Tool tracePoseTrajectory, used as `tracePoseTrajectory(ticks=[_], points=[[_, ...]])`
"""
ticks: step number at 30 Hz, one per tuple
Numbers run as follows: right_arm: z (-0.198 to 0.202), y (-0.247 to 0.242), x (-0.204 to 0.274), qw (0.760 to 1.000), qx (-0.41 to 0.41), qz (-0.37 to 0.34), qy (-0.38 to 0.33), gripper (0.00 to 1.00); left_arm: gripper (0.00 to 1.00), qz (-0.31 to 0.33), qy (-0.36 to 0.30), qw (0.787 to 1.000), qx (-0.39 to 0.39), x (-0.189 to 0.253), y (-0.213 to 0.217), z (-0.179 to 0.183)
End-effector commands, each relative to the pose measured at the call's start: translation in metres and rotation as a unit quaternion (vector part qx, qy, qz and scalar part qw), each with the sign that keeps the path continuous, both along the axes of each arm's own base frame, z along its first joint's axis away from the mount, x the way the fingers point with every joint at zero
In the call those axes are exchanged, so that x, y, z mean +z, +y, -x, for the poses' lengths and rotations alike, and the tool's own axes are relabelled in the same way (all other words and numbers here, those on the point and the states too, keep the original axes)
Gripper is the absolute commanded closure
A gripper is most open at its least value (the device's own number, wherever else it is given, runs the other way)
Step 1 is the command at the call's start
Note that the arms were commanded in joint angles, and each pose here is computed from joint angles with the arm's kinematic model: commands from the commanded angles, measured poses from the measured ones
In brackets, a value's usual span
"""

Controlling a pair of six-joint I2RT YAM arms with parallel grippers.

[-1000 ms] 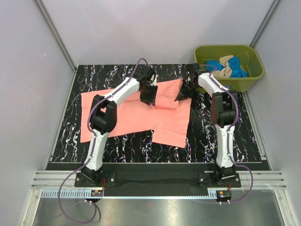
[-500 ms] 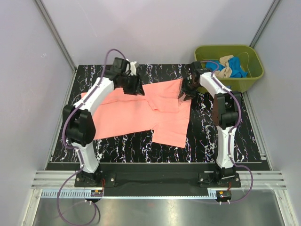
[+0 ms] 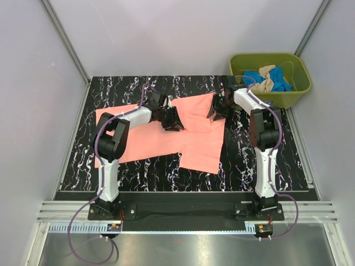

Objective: Fold and stack the t-shirts
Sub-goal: Fold the tshirt

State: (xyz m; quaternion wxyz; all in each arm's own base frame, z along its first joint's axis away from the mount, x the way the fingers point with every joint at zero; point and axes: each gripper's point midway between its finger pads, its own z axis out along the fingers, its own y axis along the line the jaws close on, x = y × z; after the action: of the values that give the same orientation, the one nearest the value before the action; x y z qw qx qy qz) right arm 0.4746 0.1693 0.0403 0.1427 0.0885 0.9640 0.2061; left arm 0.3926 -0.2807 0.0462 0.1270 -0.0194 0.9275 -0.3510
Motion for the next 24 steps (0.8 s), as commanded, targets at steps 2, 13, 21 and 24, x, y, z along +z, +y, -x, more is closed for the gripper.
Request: tracePoseTrajectory(ticks=[2, 13, 21, 24], points=[[0.003, 0.014, 0.041, 0.998, 0.009, -0.043, -0.040, 0.52, 0.60, 0.019, -0.049, 0.997, 0.057, 0.012, -0.010, -0.030], [0.016, 0.012, 0.032, 0.999, 0.008, -0.038, -0.034, 0.52, 0.64, -0.048, -0.017, 0.994, 0.095, -0.016, -0.001, -0.036], [0.022, 0.013, 0.029, 0.999, 0.013, -0.042, -0.026, 0.52, 0.65, -0.050, -0.009, 0.995, 0.087, -0.025, -0.008, -0.039], [0.022, 0.017, 0.029, 0.998, 0.014, -0.053, -0.022, 0.52, 0.81, -0.050, -0.010, 0.995, 0.080, -0.022, -0.011, -0.038]])
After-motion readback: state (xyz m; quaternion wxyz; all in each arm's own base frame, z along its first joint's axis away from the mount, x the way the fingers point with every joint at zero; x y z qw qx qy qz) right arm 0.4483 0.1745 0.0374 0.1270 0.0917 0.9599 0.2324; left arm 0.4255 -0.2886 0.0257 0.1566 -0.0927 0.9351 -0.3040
